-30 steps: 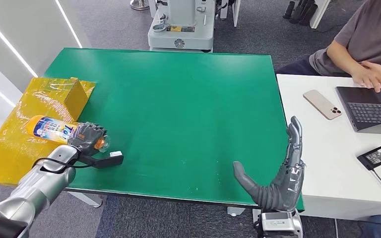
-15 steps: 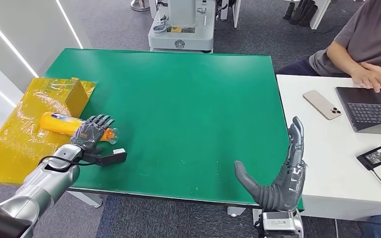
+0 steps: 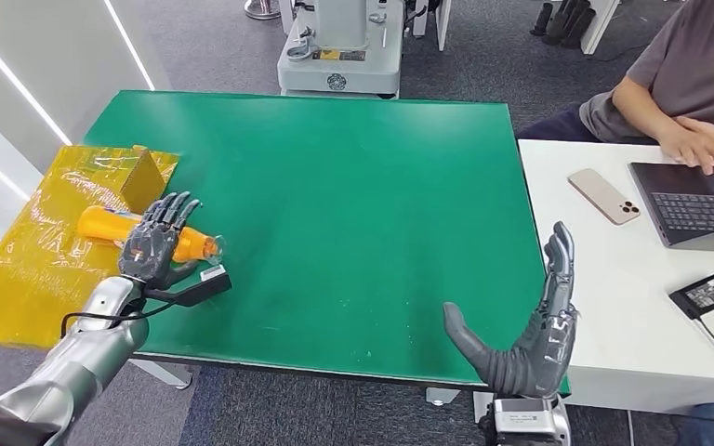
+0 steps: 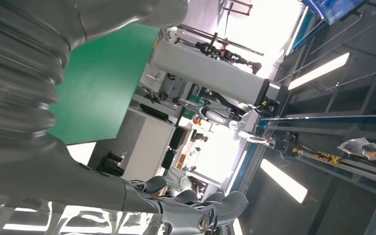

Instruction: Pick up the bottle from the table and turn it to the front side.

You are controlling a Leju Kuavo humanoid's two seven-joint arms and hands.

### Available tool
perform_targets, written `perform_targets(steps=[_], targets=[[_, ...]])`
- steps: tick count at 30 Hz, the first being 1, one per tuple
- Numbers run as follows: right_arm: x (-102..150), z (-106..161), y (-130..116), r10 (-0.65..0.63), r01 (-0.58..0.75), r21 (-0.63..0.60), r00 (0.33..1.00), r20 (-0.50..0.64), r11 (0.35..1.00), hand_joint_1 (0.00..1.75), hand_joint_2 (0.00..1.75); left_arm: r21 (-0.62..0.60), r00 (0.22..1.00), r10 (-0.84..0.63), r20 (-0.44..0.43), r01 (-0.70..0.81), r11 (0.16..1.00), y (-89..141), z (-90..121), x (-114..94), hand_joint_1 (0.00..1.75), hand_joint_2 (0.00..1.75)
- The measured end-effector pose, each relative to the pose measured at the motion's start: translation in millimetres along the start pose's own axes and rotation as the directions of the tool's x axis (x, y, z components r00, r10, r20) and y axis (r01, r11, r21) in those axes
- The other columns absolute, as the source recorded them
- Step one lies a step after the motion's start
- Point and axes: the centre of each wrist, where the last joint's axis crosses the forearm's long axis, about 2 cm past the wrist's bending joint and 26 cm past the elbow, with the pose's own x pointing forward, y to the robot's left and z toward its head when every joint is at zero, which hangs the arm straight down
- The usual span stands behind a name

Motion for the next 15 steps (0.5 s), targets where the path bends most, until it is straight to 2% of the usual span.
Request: perform_targets(steps=[2, 4, 8, 11, 15], targets=[[0, 0, 0, 0.0, 0.0, -0.003, 1.0, 0.0, 1.0, 0.0, 1.75, 0.067, 0.998, 0.048, 0.051, -0.052, 0.996, 2, 1, 4, 0.0, 1.75], [0, 0, 0, 0.001, -0.001, -0.008, 1.0, 0.001, 1.0, 0.0, 1.75, 0.197, 0.986, 0.131, 0.107, -0.15, 0.969, 8, 0, 12, 0.0, 1.75], [-1, 0, -1, 0.005, -0.005, -0.02, 1.0, 0.0, 1.0, 0.0, 1.75, 0.508, 0.943, 0.321, 0.09, -0.321, 0.799, 33, 1, 23, 0.0, 1.75], [-1, -1, -1, 0.005, -0.005, -0.021, 1.0, 0.0, 1.0, 0.0, 1.75, 0.6, 0.937, 0.335, 0.097, -0.324, 0.731, 49, 4, 25, 0.0, 1.75], [-1, -1, 0, 0.004, -0.004, -0.022, 1.0, 0.0, 1.0, 0.0, 1.75, 0.65, 0.939, 0.329, 0.102, -0.313, 0.693, 59, 9, 27, 0.0, 1.75]])
